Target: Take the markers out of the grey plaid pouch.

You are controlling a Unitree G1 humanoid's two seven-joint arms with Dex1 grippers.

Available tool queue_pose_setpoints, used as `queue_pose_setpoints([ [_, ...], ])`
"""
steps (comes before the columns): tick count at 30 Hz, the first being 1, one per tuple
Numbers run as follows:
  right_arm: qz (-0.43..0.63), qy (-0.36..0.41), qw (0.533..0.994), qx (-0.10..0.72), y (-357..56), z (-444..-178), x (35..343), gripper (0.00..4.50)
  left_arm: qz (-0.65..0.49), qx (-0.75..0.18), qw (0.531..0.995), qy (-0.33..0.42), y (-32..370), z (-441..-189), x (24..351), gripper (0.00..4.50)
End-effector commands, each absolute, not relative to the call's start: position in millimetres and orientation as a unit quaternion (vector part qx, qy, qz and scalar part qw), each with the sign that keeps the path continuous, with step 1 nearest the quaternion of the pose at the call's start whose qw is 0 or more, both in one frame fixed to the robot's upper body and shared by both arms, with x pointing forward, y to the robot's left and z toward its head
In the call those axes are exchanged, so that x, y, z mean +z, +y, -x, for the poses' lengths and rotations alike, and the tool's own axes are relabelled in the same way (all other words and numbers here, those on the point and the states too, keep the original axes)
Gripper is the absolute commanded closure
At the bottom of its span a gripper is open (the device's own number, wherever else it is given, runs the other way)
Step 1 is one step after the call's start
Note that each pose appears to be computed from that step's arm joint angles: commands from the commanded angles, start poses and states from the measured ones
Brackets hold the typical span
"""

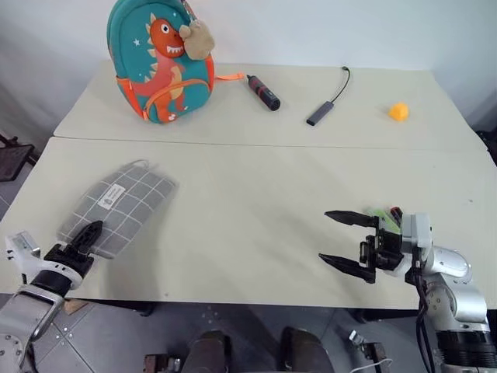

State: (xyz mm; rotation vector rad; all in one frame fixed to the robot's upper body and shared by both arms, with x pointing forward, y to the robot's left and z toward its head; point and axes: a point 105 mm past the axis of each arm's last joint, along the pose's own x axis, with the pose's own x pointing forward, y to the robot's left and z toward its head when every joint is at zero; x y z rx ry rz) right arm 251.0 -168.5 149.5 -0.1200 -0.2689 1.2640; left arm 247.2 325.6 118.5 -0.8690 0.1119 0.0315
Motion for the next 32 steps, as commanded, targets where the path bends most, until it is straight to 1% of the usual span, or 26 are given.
queue_pose_setpoints([
  [1,0.071,-0.140,0.799,0.580,-174,-252,155,0.00,0.297,0.032,0.953,0.053,342,-234,135,1.23],
  [4,0.073,-0.143,0.805,0.571,-178,-254,157,0.00,0.233,0.037,0.970,0.064,349,-224,136,0.29],
  [5,0.077,-0.144,0.807,0.567,-180,-256,157,0.00,0.194,0.041,0.977,0.079,358,-215,130,0.04],
  [8,0.090,-0.140,0.805,0.569,-184,-258,157,0.00,0.100,0.039,0.989,0.105,384,-193,119,0.04],
  [9,0.094,-0.139,0.805,0.570,-186,-259,158,0.00,0.093,0.036,0.991,0.089,392,-189,121,0.04],
  [10,0.096,-0.139,0.804,0.571,-188,-261,159,0.00,0.099,0.061,0.991,0.064,407,-185,125,0.04],
  [11,0.099,-0.136,0.802,0.573,-189,-261,160,0.00,0.090,0.062,0.993,0.046,415,-181,130,0.04],
  [12,0.104,-0.134,0.799,0.577,-191,-262,160,0.00,0.061,0.051,0.996,0.043,418,-178,132,0.04],
  [14,0.118,-0.117,0.788,0.593,-195,-259,158,0.00,-0.023,-0.006,0.996,0.080,413,-171,131,0.04],
  [15,0.123,-0.112,0.784,0.598,-197,-258,158,0.00,-0.045,-0.023,0.995,0.089,411,-169,131,0.04],
  [17,0.130,-0.105,0.783,0.599,-203,-259,160,0.00,-0.093,-0.071,0.990,0.080,399,-172,140,0.04],
  [18,0.136,-0.103,0.786,0.594,-209,-261,163,0.00,-0.135,-0.122,0.981,0.071,382,-177,149,0.04],
  [20,0.151,-0.097,0.791,0.585,-216,-263,166,0.00,-0.189,-0.215,0.956,0.067,349,-183,155,0.04],
  [22,0.166,-0.089,0.793,0.579,-221,-265,165,0.00,-0.213,-0.263,0.940,0.053,326,-191,156,0.04],
  [24,0.176,-0.084,0.792,0.579,-224,-265,165,0.00,-0.239,-0.284,0.928,0.038,310,-199,156,0.04],
  [25,0.171,-0.081,0.800,0.570,-226,-266,164,0.00,-0.254,-0.301,0.919,0.034,300,-205,154,0.04],
  [27,0.180,-0.076,0.799,0.569,-228,-266,161,0.00,-0.260,-0.323,0.910,0.024,287,-216,152,0.04],
  [32,0.176,-0.082,0.795,0.575,-215,-265,158,0.00,-0.260,-0.335,0.906,-0.002,274,-233,149,0.04],
])
